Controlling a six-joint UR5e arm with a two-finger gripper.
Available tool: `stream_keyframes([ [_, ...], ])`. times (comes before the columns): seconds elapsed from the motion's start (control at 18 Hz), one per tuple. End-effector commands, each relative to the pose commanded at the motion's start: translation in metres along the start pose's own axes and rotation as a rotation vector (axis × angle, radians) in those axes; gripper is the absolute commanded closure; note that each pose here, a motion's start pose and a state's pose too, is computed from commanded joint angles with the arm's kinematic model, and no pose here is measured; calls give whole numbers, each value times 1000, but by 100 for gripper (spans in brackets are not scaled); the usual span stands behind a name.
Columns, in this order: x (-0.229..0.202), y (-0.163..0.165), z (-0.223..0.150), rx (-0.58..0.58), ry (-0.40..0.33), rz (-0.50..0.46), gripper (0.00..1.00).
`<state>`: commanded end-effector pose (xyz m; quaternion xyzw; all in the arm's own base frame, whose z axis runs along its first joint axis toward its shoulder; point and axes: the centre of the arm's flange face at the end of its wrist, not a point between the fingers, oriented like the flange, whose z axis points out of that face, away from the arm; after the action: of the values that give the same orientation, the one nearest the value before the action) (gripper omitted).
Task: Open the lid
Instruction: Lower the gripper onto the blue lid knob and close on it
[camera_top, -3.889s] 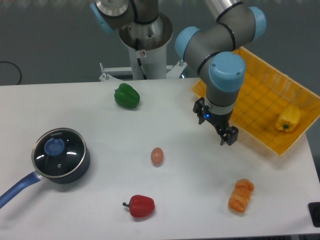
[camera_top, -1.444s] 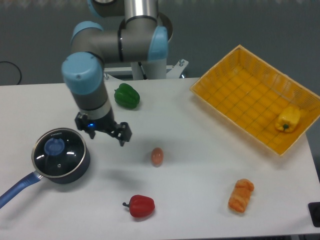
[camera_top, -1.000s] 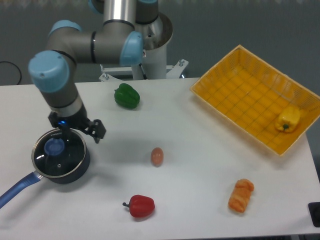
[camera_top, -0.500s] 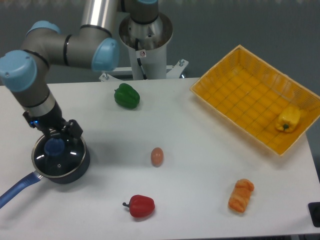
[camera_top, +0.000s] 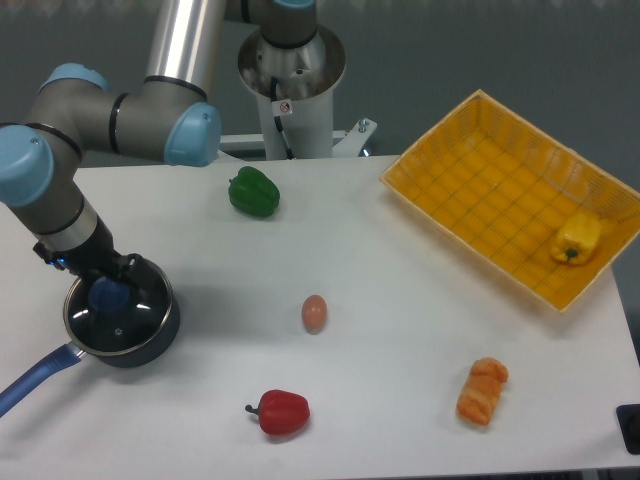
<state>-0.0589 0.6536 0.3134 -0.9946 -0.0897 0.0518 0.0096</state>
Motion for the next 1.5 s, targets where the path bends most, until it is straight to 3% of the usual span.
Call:
stream_keyframes([
  [1.5, 20, -6, 28, -40, 5, -5, 0],
])
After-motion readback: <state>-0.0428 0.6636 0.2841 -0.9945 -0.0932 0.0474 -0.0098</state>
